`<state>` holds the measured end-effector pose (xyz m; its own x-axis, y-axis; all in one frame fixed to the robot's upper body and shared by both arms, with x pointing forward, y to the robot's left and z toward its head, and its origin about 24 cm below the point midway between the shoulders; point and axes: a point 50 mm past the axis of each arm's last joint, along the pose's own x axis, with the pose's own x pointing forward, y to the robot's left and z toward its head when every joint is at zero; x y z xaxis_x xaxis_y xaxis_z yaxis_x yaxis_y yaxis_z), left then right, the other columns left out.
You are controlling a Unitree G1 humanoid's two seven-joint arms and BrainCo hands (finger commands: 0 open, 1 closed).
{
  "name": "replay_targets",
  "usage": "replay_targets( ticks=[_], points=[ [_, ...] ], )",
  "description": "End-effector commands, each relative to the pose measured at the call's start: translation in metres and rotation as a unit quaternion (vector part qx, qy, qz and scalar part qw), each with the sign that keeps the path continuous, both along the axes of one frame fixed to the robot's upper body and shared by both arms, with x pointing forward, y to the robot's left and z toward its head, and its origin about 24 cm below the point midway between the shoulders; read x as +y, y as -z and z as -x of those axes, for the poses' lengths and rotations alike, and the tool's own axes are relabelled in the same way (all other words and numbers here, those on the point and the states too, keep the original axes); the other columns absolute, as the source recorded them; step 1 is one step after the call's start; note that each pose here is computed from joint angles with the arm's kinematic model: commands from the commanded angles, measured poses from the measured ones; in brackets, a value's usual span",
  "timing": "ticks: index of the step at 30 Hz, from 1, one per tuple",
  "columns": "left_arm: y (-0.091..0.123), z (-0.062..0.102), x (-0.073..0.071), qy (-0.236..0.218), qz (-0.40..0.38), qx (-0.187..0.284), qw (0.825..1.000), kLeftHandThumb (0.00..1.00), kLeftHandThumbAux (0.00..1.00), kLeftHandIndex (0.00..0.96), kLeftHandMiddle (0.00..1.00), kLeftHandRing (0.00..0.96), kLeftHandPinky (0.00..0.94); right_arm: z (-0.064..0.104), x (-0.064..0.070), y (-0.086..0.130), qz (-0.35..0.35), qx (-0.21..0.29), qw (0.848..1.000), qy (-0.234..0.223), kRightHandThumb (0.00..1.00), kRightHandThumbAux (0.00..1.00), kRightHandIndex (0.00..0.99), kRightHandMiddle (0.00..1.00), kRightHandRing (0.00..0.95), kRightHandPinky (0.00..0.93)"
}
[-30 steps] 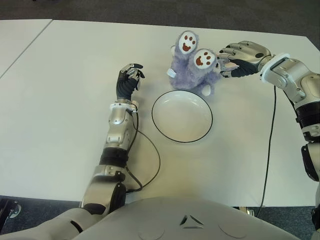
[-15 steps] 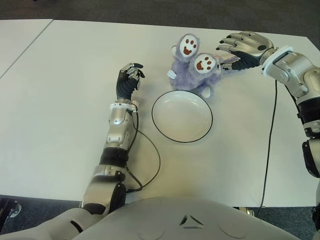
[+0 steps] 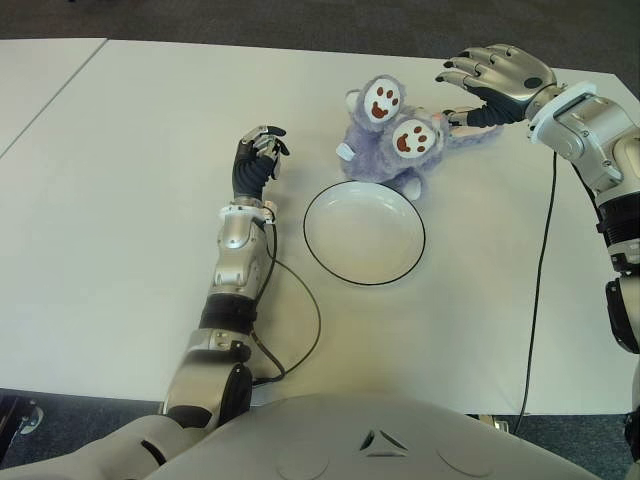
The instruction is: Put the doll into the plate.
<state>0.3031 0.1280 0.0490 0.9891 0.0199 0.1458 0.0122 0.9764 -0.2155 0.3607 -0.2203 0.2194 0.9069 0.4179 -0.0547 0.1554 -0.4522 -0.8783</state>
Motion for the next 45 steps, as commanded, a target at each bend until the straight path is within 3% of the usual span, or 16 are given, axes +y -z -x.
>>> replay_targets(
  ticks=[1,13,27,45],
  points=[
    [0.051,0.026,0.0,-0.008,0.012,0.097,0.995,0.709,0.706,0.442,0.885,0.888,0.874,-0.002,0.003,-0.002,-0.011,-0.004,1.0,-0.002,0.519,0.142,0.0,0.0,0.0,0.0],
    [0.05,0.027,-0.001,-0.008,0.007,0.096,0.995,0.71,0.705,0.442,0.883,0.889,0.872,-0.012,0.016,0.003,0.008,0.032,0.999,-0.005,0.503,0.13,0.0,0.0,0.0,0.0],
    [0.05,0.03,0.0,-0.017,0.014,0.095,0.995,0.709,0.706,0.442,0.885,0.887,0.875,-0.022,0.029,0.025,-0.004,0.126,0.992,0.011,0.503,0.11,0.0,0.0,0.0,0.0],
    [0.047,0.034,0.003,-0.027,0.018,0.085,0.996,0.71,0.705,0.442,0.885,0.89,0.878,-0.025,0.046,0.035,-0.017,0.176,0.984,0.007,0.493,0.111,0.0,0.0,0.0,0.0]
  ],
)
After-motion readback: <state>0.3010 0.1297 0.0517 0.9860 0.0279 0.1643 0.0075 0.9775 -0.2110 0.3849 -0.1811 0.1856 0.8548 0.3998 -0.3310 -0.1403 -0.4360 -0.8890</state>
